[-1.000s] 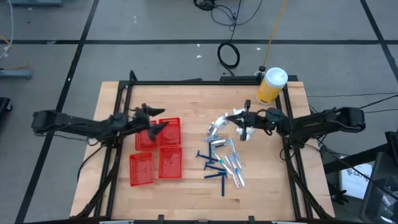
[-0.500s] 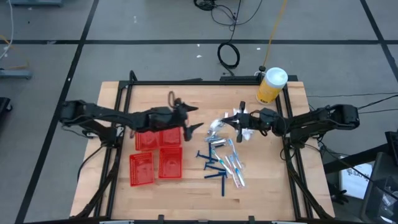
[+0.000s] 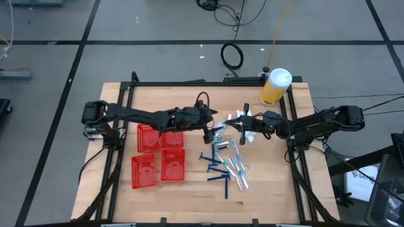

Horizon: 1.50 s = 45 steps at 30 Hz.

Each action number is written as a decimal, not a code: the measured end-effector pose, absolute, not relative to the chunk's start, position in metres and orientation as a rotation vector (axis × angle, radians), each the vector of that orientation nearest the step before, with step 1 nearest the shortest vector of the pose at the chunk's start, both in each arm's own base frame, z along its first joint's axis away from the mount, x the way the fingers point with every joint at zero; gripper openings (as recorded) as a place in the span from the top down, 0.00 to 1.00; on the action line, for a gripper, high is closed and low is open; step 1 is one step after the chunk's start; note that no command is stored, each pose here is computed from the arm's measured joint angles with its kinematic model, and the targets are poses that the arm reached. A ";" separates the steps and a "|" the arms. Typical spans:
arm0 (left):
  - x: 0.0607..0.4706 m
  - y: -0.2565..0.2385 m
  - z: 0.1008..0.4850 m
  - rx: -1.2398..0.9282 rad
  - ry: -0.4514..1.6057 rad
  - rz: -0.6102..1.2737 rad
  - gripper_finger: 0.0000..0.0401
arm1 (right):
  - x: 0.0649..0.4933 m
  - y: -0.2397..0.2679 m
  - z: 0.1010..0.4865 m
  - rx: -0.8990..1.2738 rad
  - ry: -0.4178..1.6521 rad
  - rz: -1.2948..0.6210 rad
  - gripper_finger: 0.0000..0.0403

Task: Pick & Place Travel size toiletries
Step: Put the transparent cotton pack into the top left red basket

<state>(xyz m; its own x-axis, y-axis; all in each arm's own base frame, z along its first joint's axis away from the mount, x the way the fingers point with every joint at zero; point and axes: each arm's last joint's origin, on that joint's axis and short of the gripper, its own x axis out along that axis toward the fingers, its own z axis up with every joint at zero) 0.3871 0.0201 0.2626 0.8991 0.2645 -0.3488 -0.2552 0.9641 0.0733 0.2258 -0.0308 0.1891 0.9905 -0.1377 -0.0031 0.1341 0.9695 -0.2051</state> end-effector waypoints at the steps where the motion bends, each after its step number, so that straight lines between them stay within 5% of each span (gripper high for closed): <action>1: 0.388 0.021 0.261 0.015 0.367 0.274 0.16 | 0.226 -0.031 0.189 -0.206 0.017 -0.138 1.00; 15: 0.394 0.034 0.253 -0.127 0.347 0.252 0.20 | 0.226 -0.031 0.189 -0.205 0.018 -0.137 1.00; 32: 0.396 0.037 0.251 -0.109 0.337 0.255 0.95 | 0.226 -0.031 0.189 -0.198 0.013 -0.139 1.00; 36: 0.394 0.038 0.255 -0.084 0.331 0.252 0.98 | 0.226 -0.031 0.189 -0.195 0.017 -0.140 0.99; 40: 0.384 0.038 0.268 -0.031 0.338 0.296 0.99 | 0.225 -0.031 0.188 -0.190 0.042 -0.129 0.91; 45: 0.364 0.038 0.288 -0.010 0.368 0.443 1.00 | 0.223 -0.030 0.191 -0.108 0.023 -0.129 0.70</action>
